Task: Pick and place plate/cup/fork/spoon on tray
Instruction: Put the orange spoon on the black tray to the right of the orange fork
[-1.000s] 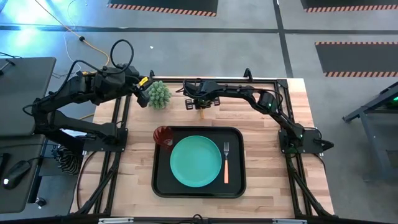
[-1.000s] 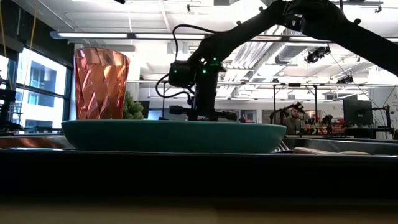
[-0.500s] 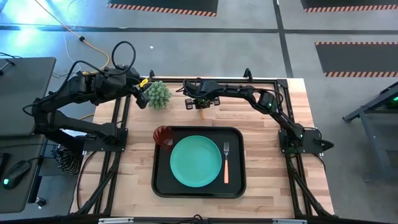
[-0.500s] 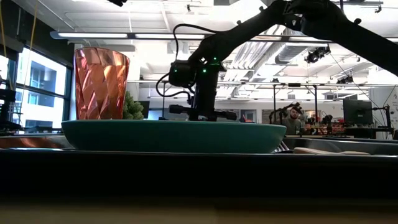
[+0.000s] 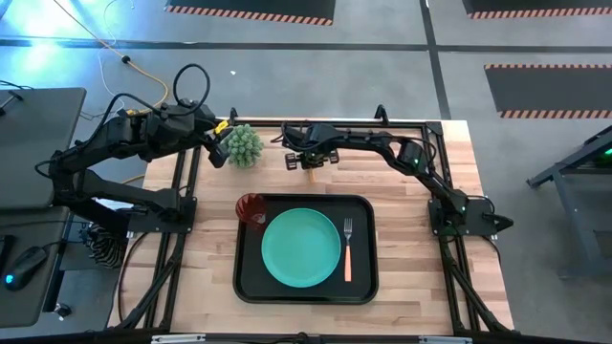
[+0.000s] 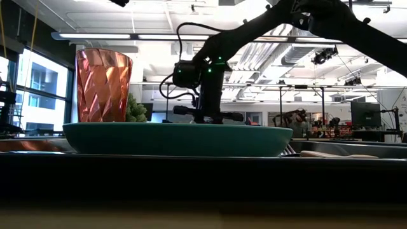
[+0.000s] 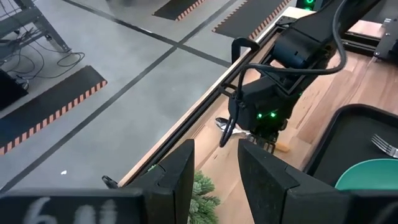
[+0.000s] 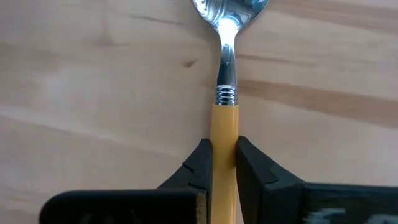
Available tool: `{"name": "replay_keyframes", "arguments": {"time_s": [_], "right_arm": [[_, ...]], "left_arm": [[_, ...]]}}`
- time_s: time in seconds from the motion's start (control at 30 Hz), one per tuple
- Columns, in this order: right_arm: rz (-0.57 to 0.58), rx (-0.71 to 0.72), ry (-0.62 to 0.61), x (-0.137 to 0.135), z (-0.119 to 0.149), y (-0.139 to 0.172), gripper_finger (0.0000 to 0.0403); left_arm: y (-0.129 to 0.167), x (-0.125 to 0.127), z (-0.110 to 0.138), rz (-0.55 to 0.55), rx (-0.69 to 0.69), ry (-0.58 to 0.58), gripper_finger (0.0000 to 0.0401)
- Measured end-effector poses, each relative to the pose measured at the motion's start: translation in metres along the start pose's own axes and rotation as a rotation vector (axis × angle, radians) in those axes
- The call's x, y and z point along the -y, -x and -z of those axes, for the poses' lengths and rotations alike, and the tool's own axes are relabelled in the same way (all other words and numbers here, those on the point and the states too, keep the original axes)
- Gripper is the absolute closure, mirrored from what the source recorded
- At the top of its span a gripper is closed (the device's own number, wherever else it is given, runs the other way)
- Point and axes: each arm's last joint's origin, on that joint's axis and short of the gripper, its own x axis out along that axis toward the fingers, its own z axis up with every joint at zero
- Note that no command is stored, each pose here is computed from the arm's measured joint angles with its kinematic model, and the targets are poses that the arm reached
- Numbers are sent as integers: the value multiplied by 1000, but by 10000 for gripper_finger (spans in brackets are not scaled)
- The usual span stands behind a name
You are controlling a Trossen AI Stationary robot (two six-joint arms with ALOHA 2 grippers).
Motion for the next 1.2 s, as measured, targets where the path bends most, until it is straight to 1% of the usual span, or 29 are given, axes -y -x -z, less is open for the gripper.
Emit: {"name": "replay_keyframes", "arguments": {"time_s": [0.2, 0.3, 0.6, 0.7, 0.9, 1.2], "right_arm": [[-20, 18, -3, -2, 1, 10, 381], [-23, 23, -1, -3, 2, 13, 379], [-43, 57, 10, -6, 9, 41, 379], [-51, 83, 20, -9, 13, 52, 379], [-56, 151, 41, -12, 27, 83, 379], [1, 244, 49, -7, 52, 128, 379]], "left_arm": [[0, 0, 0, 0, 0, -1, 286], [0, 0, 0, 1, 0, -25, 286], [0, 0, 0, 1, 0, -38, 286], [0, 0, 0, 0, 1, -59, 286], [0, 0, 0, 0, 1, -61, 286], [0, 0, 0, 8, -1, -80, 286]]}}
